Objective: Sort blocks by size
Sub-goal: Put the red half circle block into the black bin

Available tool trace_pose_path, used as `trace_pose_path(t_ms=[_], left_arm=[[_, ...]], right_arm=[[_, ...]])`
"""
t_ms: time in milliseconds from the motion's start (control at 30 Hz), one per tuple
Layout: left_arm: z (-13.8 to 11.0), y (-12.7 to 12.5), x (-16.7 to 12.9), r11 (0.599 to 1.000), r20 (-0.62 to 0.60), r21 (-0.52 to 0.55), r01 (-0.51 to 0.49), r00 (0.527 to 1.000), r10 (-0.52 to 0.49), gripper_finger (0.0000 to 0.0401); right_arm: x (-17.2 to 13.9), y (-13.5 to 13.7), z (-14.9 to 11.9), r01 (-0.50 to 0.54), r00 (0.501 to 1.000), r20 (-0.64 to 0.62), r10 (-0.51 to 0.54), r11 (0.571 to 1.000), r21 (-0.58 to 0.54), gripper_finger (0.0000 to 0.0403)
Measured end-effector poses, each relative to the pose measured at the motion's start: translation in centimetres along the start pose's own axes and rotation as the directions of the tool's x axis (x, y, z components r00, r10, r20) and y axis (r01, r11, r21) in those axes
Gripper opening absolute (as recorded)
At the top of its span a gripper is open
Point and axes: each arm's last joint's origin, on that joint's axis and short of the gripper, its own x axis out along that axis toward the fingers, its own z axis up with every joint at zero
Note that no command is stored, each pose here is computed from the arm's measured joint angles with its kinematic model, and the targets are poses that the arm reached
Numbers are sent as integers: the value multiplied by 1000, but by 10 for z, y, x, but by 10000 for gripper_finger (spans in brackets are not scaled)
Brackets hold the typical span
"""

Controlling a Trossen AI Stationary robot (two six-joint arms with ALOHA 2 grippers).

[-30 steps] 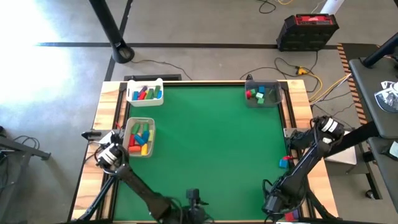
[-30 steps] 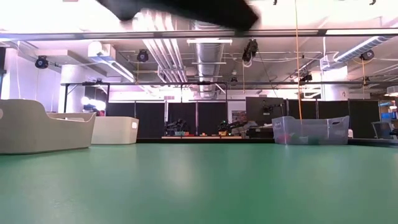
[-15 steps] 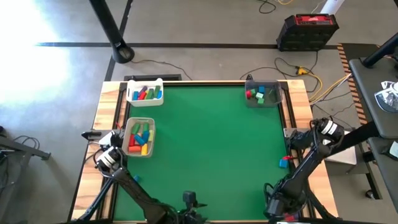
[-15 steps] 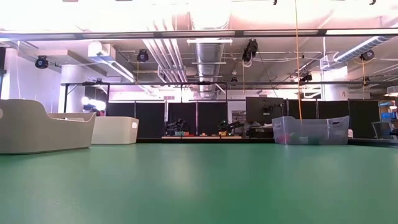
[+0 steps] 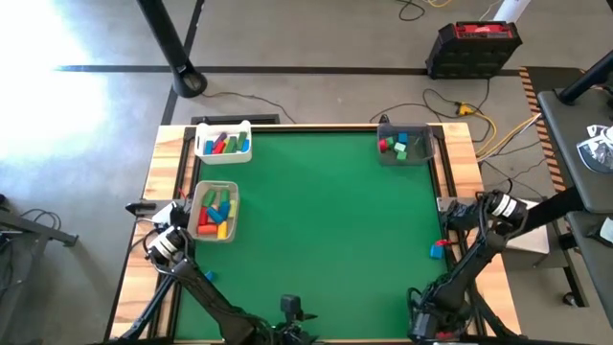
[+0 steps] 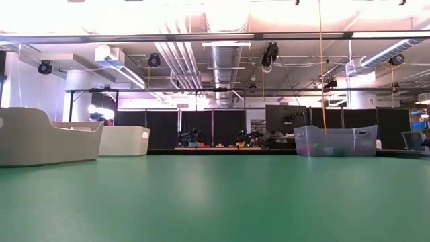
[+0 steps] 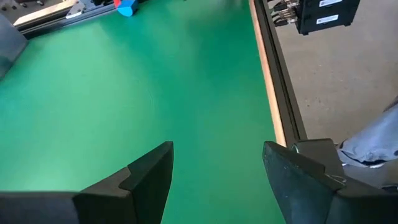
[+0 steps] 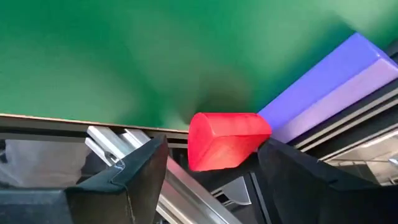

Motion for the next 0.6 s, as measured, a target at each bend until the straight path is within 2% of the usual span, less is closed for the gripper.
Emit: trace_pose_path(t_ms=[233, 433, 600], left_arm=[[0, 0, -1, 1000, 2, -5, -1, 1000, 1, 233], [1, 0, 0, 1000, 6, -10, -5, 1000, 5, 233], [1, 1, 1, 1000, 8, -13, -6, 1000, 6, 233]], right_arm=[[4, 2, 3, 9, 1000, 8, -8, 999, -53, 229], [-3, 4, 3, -68, 994, 79, 79, 989, -130, 180], [-4, 4, 3, -71, 993, 85, 83, 988, -133, 135]])
